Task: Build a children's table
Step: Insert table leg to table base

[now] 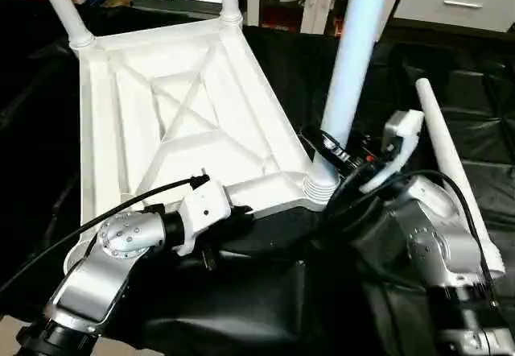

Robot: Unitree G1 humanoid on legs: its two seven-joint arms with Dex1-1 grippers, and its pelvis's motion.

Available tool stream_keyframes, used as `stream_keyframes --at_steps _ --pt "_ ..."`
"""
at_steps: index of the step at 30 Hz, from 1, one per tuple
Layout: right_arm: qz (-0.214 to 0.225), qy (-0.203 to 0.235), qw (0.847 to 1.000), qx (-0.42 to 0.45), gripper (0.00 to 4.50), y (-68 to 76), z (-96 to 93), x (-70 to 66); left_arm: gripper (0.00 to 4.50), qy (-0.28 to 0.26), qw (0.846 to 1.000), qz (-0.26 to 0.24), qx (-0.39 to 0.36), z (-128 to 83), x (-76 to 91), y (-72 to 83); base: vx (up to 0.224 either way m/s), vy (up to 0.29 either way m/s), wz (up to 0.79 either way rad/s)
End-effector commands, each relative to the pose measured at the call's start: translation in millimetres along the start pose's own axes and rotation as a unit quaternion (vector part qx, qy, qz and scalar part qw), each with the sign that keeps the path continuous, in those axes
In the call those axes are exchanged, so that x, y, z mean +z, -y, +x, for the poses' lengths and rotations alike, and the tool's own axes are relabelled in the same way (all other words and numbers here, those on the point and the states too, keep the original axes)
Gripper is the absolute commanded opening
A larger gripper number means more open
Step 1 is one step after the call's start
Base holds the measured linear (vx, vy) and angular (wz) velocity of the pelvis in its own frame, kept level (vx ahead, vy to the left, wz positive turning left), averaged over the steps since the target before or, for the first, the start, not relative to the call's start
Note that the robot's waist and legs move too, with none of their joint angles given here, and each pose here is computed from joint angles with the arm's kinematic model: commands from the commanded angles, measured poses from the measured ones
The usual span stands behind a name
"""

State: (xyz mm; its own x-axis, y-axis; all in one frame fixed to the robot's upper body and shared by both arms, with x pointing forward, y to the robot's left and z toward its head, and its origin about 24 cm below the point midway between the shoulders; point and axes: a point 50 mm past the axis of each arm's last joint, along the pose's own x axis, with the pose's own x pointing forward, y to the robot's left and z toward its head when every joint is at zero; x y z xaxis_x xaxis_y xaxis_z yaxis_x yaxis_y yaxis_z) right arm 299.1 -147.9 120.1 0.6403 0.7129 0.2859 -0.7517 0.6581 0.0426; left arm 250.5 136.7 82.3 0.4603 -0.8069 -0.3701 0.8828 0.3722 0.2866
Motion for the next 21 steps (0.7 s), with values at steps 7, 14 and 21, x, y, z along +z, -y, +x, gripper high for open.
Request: stream_keyframes --at_steps 7,14,21 --pt "0.018 -0.051 0.996 -0.066 1.80 -5.2 -33.7 -29.2 0.00 -0.014 0.999 -0.043 -0.009 1.0 -15.7 11.1 0.000 0.000 0.00" --pt "0.010 -0.072 0.996 -0.050 1.80 -17.0 -38.8 -39.6 0.00 -0.015 0.999 -0.043 -0.009 1.4 -16.2 10.9 0.000 0.000 0.00" --pt "-0.003 -0.092 0.995 -0.025 1.80 -23.4 -42.1 -44.6 0.00 -0.016 0.999 -0.043 -0.006 1.1 -16.5 11.2 0.000 0.000 0.00"
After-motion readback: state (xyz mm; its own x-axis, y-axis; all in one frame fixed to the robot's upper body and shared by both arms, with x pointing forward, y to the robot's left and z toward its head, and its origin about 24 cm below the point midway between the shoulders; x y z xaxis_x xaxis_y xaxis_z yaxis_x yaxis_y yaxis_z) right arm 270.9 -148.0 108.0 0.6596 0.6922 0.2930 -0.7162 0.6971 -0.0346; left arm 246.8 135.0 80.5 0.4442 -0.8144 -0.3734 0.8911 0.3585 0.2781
